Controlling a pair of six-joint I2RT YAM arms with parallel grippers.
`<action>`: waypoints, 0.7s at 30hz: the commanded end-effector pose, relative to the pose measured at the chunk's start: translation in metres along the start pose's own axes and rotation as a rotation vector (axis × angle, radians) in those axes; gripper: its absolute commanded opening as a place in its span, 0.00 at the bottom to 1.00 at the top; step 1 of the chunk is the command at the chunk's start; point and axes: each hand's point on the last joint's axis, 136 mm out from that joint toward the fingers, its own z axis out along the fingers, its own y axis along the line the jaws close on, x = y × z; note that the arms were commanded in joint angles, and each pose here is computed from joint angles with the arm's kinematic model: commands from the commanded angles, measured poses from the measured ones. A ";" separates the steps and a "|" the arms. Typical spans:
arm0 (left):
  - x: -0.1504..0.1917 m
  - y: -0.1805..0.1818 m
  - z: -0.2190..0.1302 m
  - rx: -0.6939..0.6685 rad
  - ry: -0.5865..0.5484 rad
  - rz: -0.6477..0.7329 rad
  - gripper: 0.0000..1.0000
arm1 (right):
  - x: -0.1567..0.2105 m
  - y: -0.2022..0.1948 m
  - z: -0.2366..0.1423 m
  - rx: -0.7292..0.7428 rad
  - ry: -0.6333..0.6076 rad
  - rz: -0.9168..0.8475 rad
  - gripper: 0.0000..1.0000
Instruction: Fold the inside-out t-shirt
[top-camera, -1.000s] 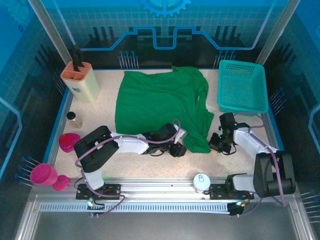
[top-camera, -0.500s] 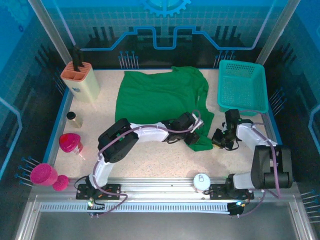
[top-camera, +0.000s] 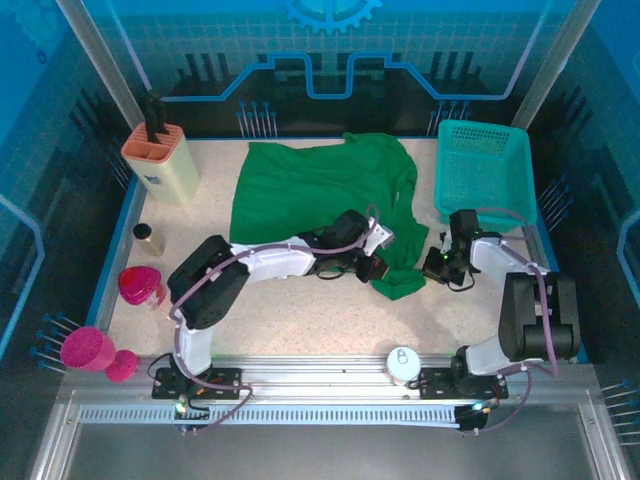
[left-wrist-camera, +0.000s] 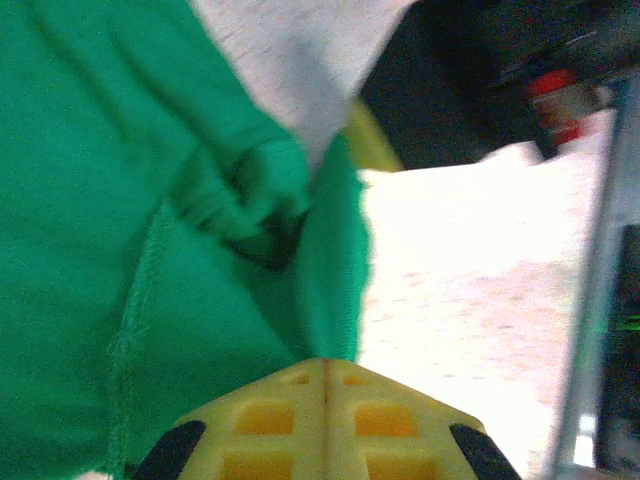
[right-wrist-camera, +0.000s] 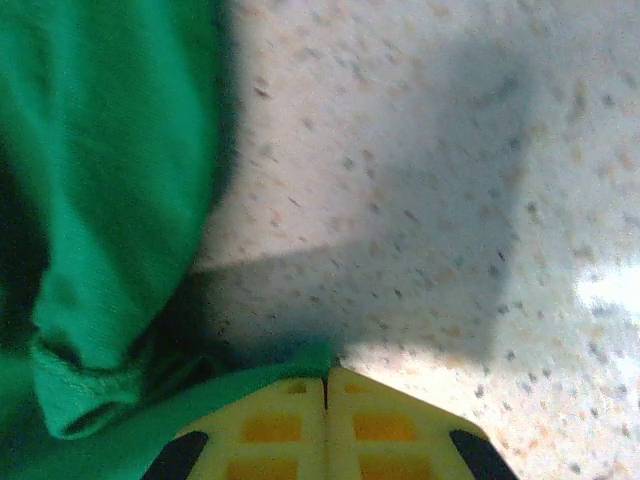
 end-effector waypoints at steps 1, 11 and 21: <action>-0.010 -0.026 -0.015 0.176 -0.027 -0.046 0.00 | -0.024 0.013 -0.013 -0.059 -0.131 -0.117 0.08; -0.002 0.033 0.006 0.120 0.009 -0.323 0.08 | -0.003 0.039 -0.039 -0.129 -0.194 -0.167 0.41; 0.008 0.078 0.009 -0.029 0.056 -0.371 0.25 | 0.108 0.099 -0.037 -0.308 -0.006 -0.326 0.41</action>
